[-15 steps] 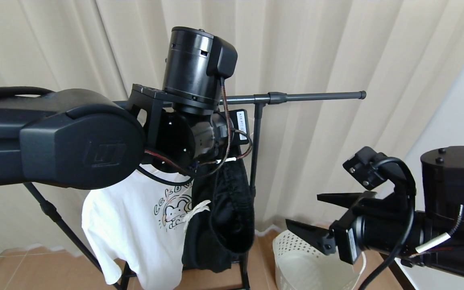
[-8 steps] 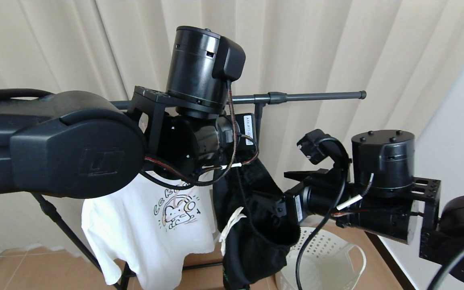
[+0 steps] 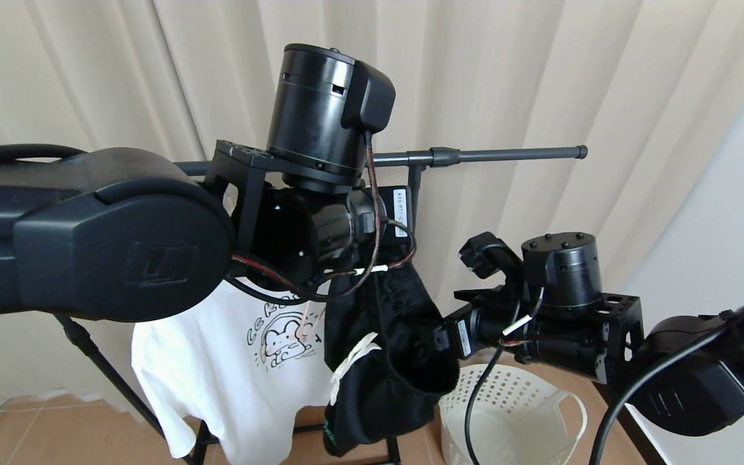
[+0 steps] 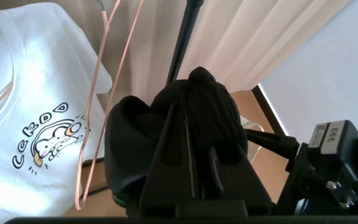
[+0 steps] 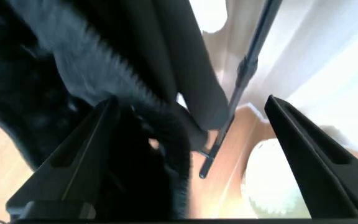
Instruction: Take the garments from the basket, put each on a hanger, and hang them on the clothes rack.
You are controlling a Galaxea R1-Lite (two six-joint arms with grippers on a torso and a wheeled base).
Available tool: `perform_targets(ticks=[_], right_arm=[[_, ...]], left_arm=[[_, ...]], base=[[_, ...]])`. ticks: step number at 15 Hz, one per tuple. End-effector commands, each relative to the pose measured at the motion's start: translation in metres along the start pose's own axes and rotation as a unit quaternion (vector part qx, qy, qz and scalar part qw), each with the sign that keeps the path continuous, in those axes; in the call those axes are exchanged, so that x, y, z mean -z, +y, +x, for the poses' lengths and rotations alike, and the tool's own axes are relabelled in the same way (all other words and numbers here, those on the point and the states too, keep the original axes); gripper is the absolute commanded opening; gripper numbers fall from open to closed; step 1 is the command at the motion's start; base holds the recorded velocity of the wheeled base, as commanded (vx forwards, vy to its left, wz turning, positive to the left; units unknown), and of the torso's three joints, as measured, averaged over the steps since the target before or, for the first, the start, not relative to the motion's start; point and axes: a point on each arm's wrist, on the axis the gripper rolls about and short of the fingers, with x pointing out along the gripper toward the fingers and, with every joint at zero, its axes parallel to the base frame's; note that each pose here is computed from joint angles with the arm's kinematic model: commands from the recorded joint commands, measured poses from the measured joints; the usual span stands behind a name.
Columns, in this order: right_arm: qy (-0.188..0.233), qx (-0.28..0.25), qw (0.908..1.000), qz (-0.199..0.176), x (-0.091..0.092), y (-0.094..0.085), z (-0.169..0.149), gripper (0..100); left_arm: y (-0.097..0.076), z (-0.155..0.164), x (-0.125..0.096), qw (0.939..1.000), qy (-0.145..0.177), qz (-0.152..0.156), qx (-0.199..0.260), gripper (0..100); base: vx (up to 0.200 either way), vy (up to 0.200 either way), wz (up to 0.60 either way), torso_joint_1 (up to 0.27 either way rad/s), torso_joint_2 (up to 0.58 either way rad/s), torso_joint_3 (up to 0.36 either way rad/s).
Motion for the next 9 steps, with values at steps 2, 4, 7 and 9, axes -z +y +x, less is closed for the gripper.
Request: perform_targets(ticks=[2, 4, 7, 9], right_arm=[[0.019, 0.001, 0.9998, -0.009, 0.0098, -0.0006, 0.0043, 100], [0.023, 0.001, 0.9995, -0.019, 0.0129, -0.0008, 0.0016, 100], [0.029, 0.002, 0.9994, -0.019, 0.0155, -0.0011, 0.0038, 100], [0.018, 0.001, 0.9997, -0.019, 0.0140, -0.0010, 0.0046, 0]], left_arm=[[0.0031, -0.0051, -0.0001, 1.0000, 0.000, 0.000, 0.000, 0], [0.0055, -0.0089, 0.0007, 1.0000, 0.001, 0.001, -0.001, 0], [0.0069, -0.0104, 0.0025, 1.0000, 0.003, 0.002, -0.001, 0], [0.0077, -0.0122, 0.0019, 1.0000, 0.003, 0.000, 0.000, 0]], base=[[0.000, 0.000, 0.00, 0.000, 0.00, 0.000], [0.000, 0.000, 0.00, 0.000, 0.00, 0.000], [0.000, 0.000, 0.00, 0.000, 0.00, 0.000], [0.000, 0.000, 0.00, 0.000, 0.00, 0.000]])
